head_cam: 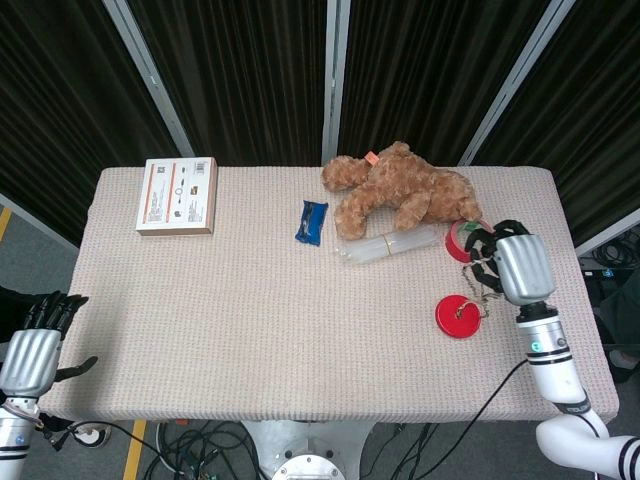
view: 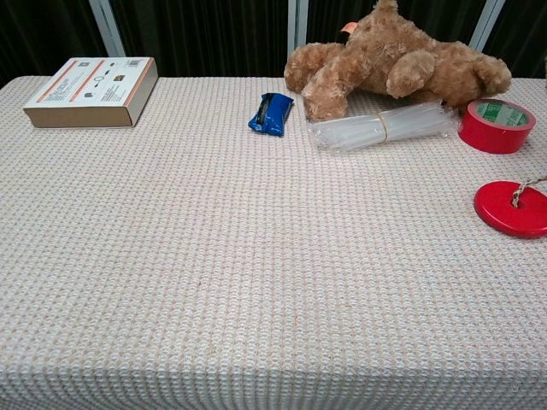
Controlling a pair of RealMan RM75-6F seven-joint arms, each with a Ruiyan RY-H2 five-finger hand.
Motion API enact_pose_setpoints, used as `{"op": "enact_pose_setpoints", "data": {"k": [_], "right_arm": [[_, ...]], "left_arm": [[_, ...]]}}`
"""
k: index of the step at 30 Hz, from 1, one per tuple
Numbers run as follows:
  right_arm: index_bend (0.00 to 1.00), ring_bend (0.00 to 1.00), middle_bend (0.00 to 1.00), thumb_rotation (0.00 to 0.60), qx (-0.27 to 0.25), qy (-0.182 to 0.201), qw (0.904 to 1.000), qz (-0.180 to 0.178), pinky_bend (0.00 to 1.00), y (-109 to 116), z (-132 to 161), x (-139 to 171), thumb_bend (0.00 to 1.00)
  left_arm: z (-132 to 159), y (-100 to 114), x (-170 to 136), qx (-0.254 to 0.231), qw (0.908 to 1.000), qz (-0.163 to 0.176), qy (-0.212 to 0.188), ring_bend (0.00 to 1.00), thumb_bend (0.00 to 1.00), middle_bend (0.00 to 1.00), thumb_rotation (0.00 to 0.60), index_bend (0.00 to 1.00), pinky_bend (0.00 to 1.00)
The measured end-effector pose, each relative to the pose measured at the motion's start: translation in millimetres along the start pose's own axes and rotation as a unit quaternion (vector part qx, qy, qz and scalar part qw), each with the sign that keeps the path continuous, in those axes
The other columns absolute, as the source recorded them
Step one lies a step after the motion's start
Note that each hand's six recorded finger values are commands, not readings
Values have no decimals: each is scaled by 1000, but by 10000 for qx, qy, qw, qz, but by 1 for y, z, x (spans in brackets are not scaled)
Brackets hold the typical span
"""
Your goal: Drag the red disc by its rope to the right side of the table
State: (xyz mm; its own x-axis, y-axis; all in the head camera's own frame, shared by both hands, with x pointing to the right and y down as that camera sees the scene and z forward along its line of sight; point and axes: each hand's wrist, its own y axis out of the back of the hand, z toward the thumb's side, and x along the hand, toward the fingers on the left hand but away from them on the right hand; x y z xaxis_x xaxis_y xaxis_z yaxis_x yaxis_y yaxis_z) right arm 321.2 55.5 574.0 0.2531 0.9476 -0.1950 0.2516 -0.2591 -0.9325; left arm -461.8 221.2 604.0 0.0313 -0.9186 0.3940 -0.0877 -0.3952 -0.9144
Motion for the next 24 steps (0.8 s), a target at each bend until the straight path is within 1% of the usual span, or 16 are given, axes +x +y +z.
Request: {"op": "enact_pose_setpoints", "data": {"k": [2,3,4,5,6,7,9,10,11,12,16,20,24], "right_arm": [[996,591,965,600,-21,122,9999,67,329,-9,13,-2,539],[965,562,955,600,-28,149,9998,117,307,-13,17,-2,524],[861,486,888,600,-30,156,9996,216,252,-19,19,0,453],[694,367,759,600,-25,155,9994,317,170,-23,19,1,350],[552,265,633,600,-8,156,9989,442,113,-27,19,3,269],[286,109,379,600,33,153,9978,640,38,-32,17,7,138],[59,5,115,600,134,124,9950,984,0,-38,12,12,36],[2,0,28,600,218,74,9923,1220,0,-40,7,16,6],[0,0,1,600,283,16,9901,1377,0,-41,2,19,0],[0,0,0,600,360,-83,9874,1539,0,-40,-5,22,0],[0,0,0,600,415,-313,9825,1787,0,-37,-17,30,0],[0,0,0,600,505,-465,9796,1890,0,-28,-27,41,0],[0,0,0,600,532,-494,9806,1818,0,-22,-30,54,0]], "left_arm": [[-1,0,0,-7,10000,8,6,24,19,145,600,157,121],[-1,0,-1,-10,10000,3,12,24,19,145,600,157,121],[-2,0,-1,-10,10000,-1,17,24,18,145,600,157,121],[-3,0,-1,-11,10000,-4,22,24,18,145,600,157,121],[-4,0,-1,-16,10000,-7,29,24,18,144,600,157,121],[-4,0,-1,-19,10000,-9,32,24,19,144,600,157,121],[-4,-1,-1,-21,10000,-12,27,24,19,145,600,157,121],[-4,-1,-1,-23,10000,-12,22,24,18,145,600,157,121],[-4,-1,-1,-26,10000,-12,12,24,18,144,600,157,121],[-3,-1,-1,-26,10000,-12,1,24,19,145,600,157,121],[-2,-1,0,-23,10000,-8,-12,24,19,144,600,157,121],[-1,0,0,-14,10000,8,-21,24,18,144,600,157,121],[0,3,0,-11,10000,38,-28,24,19,145,600,157,121]]}}
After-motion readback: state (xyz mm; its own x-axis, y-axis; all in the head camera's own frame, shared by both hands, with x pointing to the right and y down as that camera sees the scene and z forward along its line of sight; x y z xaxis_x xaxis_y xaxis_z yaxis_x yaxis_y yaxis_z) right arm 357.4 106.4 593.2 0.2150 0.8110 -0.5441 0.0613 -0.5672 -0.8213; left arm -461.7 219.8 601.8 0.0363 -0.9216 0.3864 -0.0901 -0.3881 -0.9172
